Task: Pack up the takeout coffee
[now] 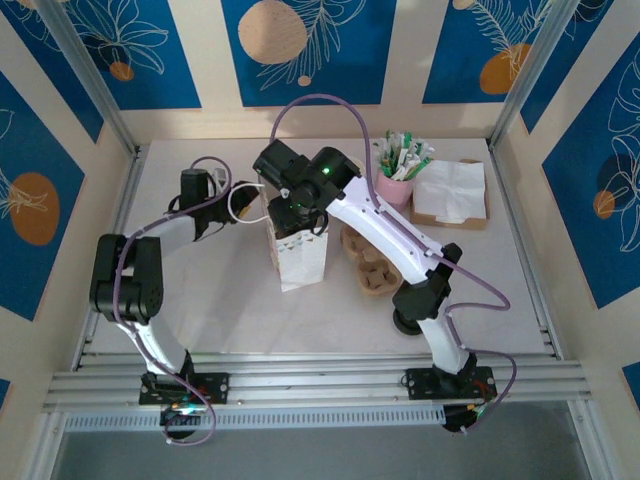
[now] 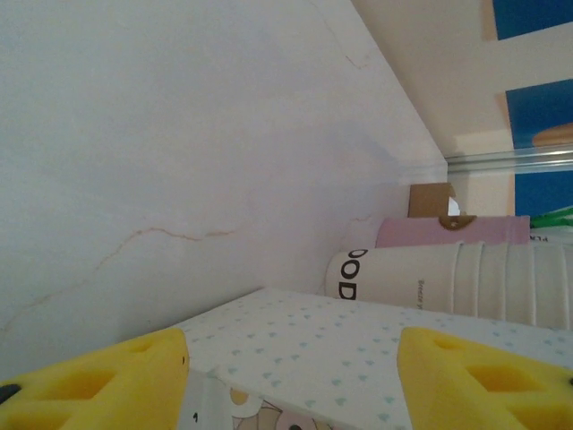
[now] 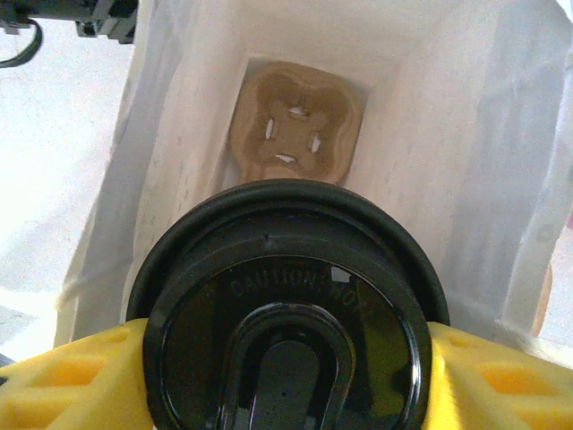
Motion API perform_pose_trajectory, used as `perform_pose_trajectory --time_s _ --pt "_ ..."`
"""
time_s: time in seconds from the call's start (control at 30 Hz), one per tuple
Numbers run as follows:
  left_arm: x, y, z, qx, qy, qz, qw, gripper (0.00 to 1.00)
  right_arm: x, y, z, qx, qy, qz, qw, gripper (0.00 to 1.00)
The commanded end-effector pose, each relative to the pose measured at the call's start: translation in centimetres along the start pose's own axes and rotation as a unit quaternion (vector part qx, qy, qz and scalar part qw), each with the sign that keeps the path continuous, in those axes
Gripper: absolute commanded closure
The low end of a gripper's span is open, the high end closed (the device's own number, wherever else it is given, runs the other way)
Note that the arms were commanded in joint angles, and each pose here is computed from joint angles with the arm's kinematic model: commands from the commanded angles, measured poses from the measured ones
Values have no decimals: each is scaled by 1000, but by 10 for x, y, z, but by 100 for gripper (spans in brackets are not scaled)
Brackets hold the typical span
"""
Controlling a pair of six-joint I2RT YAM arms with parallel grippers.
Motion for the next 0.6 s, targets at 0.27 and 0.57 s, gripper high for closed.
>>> perform_pose_trajectory --time_s 0.27,0.57 --pt "-25 31 -12 18 41 -6 999 37 2 10 -12 -3 -8 39 999 41" --pt "-48 50 -9 32 32 -32 998 37 9 11 -9 -8 -19 52 998 42"
Point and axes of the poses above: each hand's point on the last joint's axis, 136 mm out from that joint toward the fingers, its own x axis out along the fingers, its own z axis along the line the jaws close on, y = z × x, the point moved 8 cm from there along -x, back along the fingers, and after that the axes turned 15 degrees about -x, right-handed, at the moved point
